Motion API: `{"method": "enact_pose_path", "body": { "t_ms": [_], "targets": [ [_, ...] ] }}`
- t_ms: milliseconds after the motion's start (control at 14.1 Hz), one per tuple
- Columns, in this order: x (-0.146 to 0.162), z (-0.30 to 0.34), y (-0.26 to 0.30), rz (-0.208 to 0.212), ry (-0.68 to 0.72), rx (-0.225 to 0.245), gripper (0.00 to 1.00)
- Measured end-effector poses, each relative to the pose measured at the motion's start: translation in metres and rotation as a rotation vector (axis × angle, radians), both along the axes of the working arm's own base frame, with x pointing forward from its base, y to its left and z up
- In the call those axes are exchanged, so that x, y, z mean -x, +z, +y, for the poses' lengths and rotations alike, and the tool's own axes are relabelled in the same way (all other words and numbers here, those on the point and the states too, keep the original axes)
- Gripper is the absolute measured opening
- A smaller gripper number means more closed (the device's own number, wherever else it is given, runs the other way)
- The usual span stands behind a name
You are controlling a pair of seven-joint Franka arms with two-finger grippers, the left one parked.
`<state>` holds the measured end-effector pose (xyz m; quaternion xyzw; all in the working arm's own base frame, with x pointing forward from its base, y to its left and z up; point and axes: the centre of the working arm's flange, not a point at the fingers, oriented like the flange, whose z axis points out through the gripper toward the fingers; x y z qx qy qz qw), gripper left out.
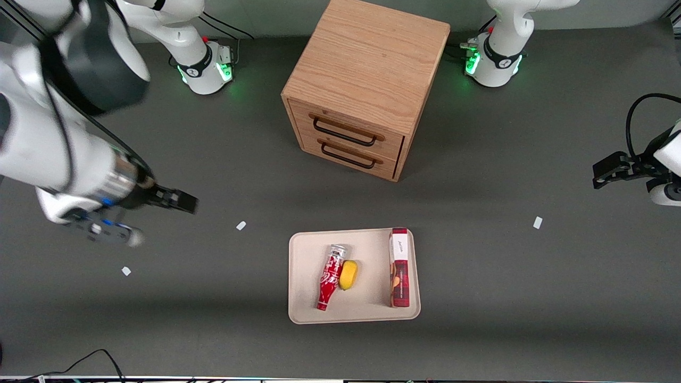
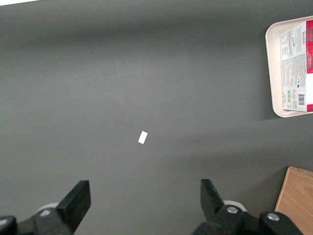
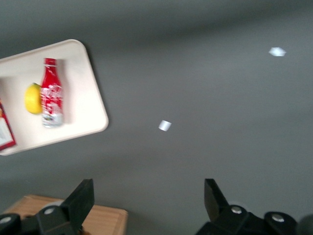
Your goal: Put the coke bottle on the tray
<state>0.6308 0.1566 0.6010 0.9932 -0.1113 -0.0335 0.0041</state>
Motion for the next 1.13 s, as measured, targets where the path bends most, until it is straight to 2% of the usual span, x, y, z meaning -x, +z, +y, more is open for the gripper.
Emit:
{"method": "enact_pose_path", "body": {
  "t_ms": [283, 424, 778, 1131],
  "targets": [
    [0.05, -0.078, 0.055, 0.006, 0.043, 0.045, 1.0],
    [0.075, -0.099, 0.051, 0.028, 0.032, 0.043, 1.0],
    [0.13, -0.11, 0.029, 0.029, 0.021, 0.015, 1.0],
    [0.13, -0.109, 0.044, -0.016, 0.02, -0.01, 1.0]
  ]
}}
